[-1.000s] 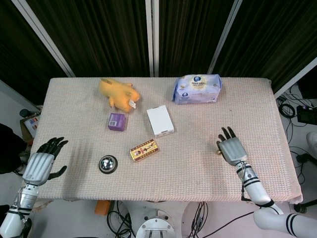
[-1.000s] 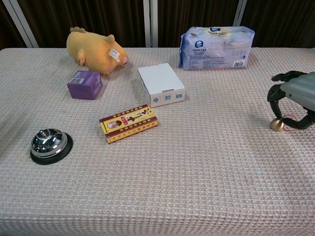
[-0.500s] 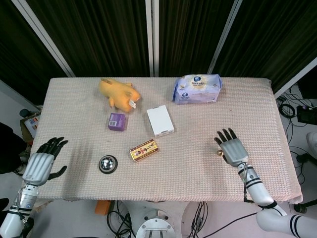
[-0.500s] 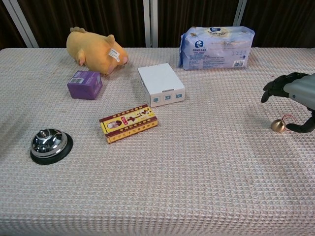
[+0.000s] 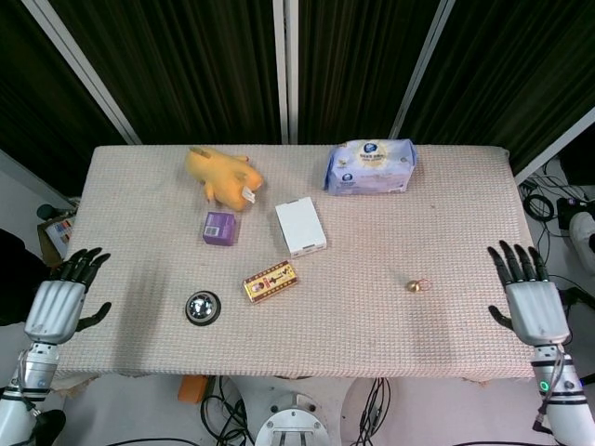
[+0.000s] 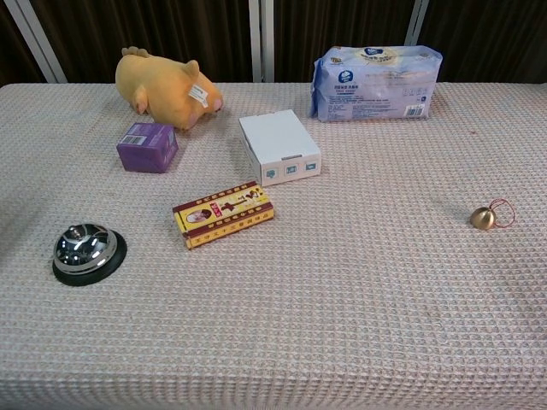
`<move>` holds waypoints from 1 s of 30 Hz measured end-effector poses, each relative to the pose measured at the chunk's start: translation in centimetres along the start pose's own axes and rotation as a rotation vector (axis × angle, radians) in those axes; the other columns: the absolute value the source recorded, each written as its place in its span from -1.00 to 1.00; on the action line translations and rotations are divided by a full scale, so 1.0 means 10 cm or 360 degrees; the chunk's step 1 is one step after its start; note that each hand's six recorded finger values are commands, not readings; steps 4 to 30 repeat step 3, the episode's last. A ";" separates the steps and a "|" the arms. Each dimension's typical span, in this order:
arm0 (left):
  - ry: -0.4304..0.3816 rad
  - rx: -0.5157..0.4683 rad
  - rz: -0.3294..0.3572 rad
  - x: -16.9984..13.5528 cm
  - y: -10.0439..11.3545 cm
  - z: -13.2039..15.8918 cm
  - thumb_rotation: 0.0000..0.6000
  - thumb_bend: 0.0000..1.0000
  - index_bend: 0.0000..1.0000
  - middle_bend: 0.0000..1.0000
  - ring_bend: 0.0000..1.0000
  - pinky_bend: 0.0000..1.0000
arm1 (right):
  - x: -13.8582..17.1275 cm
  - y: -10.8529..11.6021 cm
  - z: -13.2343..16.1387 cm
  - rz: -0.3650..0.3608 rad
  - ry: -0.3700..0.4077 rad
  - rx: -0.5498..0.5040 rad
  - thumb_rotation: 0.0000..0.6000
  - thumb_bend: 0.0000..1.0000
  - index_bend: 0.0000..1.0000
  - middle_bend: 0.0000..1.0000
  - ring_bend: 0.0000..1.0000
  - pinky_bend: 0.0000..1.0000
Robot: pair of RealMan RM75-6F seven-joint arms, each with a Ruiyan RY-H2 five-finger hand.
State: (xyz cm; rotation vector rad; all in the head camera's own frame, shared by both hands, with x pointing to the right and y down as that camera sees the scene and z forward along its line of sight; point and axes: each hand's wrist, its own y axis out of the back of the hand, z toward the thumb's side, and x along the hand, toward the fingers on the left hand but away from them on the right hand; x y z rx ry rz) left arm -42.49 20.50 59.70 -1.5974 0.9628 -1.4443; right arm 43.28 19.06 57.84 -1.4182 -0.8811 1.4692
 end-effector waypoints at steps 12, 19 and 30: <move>0.0041 -0.0001 0.0014 0.00 0.03 -0.07 0.83 -0.52 -0.74 -0.80 -0.85 -0.57 | 0.20 0.11 -0.28 -0.0076 -0.0089 -0.0100 1.00 -0.88 -1.00 -1.00 -1.00 -1.00; 0.0041 -0.0001 0.0014 0.00 0.03 -0.07 0.83 -0.52 -0.74 -0.80 -0.85 -0.57 | 0.20 0.11 -0.28 -0.0076 -0.0089 -0.0100 1.00 -0.88 -1.00 -1.00 -1.00 -1.00; 0.0041 -0.0001 0.0014 0.00 0.03 -0.07 0.83 -0.52 -0.74 -0.80 -0.85 -0.57 | 0.20 0.11 -0.28 -0.0076 -0.0089 -0.0100 1.00 -0.88 -1.00 -1.00 -1.00 -1.00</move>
